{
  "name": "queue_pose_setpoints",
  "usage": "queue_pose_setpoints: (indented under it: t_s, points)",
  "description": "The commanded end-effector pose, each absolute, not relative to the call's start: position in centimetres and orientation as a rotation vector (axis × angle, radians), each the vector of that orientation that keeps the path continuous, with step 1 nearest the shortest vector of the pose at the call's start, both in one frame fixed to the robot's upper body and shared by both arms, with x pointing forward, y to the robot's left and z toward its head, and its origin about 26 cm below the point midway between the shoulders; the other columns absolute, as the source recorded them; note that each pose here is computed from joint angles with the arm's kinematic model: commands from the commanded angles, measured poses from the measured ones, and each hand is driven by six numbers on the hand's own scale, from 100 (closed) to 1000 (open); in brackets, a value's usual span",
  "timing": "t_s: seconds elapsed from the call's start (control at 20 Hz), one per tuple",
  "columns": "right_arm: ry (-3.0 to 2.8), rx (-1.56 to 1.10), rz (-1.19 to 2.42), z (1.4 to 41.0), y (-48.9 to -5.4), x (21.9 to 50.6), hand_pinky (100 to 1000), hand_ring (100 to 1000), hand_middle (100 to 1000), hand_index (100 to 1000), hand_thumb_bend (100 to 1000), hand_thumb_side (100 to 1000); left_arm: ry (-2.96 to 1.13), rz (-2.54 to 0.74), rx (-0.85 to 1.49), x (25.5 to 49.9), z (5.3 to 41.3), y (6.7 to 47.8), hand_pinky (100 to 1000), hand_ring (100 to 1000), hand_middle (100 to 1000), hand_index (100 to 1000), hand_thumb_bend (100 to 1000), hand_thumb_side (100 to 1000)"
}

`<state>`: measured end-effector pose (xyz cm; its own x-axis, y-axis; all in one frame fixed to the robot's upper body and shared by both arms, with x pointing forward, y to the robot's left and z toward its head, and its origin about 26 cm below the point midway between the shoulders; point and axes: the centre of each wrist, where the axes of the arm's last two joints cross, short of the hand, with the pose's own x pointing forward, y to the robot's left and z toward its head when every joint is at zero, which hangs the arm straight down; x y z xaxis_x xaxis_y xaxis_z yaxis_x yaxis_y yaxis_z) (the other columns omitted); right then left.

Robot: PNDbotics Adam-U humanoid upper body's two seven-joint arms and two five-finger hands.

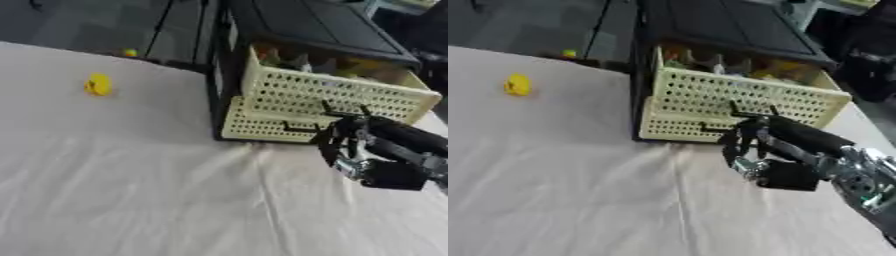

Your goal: Pick up objects from table and place into drawer.

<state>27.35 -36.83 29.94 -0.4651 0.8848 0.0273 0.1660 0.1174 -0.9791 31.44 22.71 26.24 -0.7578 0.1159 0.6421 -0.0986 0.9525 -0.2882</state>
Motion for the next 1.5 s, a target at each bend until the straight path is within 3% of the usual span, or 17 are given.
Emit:
queue_pose_setpoints:
  t_s: [0.05,1.25,1.5]
  points:
    - [-1.779,-1.08,1.401,30.9,-36.7,26.8,457,608,648,822,100,1000,-2.42,0.384,-0.017,31.2,26.6,22.6,602,550,785,822,180,756]
    - [-1.921,-1.168,1.244,32.2,-37.7,26.4,483,643,669,826,100,1000,-2.401,0.289,-0.071,31.2,26.4,21.7,624,553,790,828,142,789]
    - [-1.959,-1.163,1.228,32.2,-37.8,26.4,472,613,641,811,100,1000,-2.403,0.275,-0.077,31.2,26.5,21.6,626,550,790,830,138,792]
